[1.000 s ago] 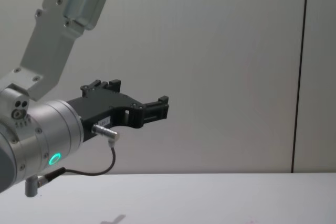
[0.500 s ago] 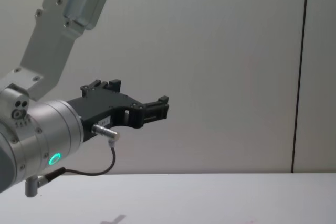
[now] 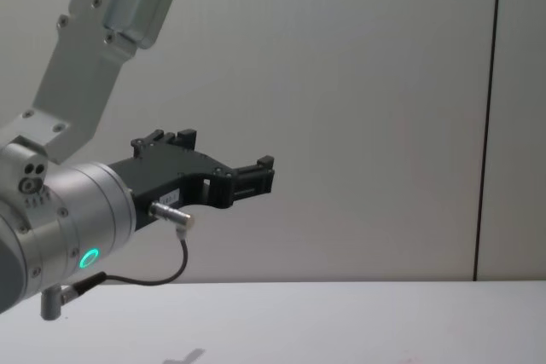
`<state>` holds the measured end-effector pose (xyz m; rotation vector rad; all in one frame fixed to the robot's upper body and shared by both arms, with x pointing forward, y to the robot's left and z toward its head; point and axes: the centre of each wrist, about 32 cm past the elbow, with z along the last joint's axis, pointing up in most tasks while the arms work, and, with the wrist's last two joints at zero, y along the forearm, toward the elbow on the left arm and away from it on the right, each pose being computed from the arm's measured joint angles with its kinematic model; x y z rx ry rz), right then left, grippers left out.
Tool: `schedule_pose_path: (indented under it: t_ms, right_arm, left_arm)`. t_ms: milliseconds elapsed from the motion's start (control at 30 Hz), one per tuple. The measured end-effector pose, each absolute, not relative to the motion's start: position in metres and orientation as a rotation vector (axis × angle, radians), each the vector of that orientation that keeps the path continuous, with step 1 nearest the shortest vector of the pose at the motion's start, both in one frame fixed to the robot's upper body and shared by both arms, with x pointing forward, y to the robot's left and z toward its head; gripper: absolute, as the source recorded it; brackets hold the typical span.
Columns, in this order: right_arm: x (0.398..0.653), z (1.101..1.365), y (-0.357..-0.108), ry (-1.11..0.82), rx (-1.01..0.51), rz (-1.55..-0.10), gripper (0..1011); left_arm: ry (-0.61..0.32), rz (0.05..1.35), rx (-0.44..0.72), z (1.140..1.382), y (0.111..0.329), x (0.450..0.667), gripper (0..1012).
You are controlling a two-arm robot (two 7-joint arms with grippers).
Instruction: Use the one hand to pick up the stamp and affix it onto the A4 paper.
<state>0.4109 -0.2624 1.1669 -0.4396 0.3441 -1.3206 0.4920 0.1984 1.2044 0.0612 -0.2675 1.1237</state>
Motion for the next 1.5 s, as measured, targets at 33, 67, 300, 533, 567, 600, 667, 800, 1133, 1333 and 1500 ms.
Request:
schedule_pose_path:
  t_ms: [33, 67, 300, 533, 567, 600, 667, 800, 1133, 1333, 1500]
  right_arm:
    - [0.411, 1.166, -0.262, 0.344, -0.441, -1.319, 408]
    - [0.411, 1.166, -0.262, 0.345, -0.441, -1.317, 364]
    - [0.413, 1.162, -0.262, 0.346, -0.447, -1.309, 217]
    - [0.414, 1.160, -0.262, 0.346, -0.458, -1.310, 218]
    - [0.414, 1.159, -0.262, 0.347, -0.461, -1.311, 217]
    - [0.414, 1.159, -0.262, 0.348, -0.463, -1.311, 217]
    - [0.415, 1.158, -0.262, 0.349, -0.466, -1.312, 218]
    - [0.415, 1.156, -0.262, 0.350, -0.473, -1.315, 218]
    - [0.416, 1.155, -0.264, 0.342, -0.472, -1.319, 218]
    - [0.417, 1.162, -0.264, 0.311, -0.447, -1.322, 218]
    - [0.417, 1.176, -0.262, 0.261, -0.407, -1.319, 218]
  left_arm:
    - [-0.268, 1.124, 0.061, 1.204, 0.198, 0.492, 1001]
    - [-0.268, 1.124, 0.061, 1.204, 0.198, 0.492, 1001]
    - [-0.268, 1.124, 0.061, 1.204, 0.198, 0.492, 1001]
    - [-0.268, 1.124, 0.061, 1.204, 0.198, 0.492, 1001]
    - [-0.268, 1.124, 0.061, 1.204, 0.198, 0.492, 1001]
    - [-0.268, 1.124, 0.061, 1.204, 0.198, 0.492, 1001]
    - [-0.268, 1.124, 0.061, 1.204, 0.198, 0.492, 1002]
    - [-0.268, 1.124, 0.061, 1.204, 0.198, 0.492, 1001]
    - [-0.268, 1.124, 0.061, 1.204, 0.198, 0.492, 1001]
    - [-0.268, 1.124, 0.061, 1.204, 0.198, 0.492, 1002]
    - [-0.268, 1.124, 0.061, 1.204, 0.198, 0.492, 1002]
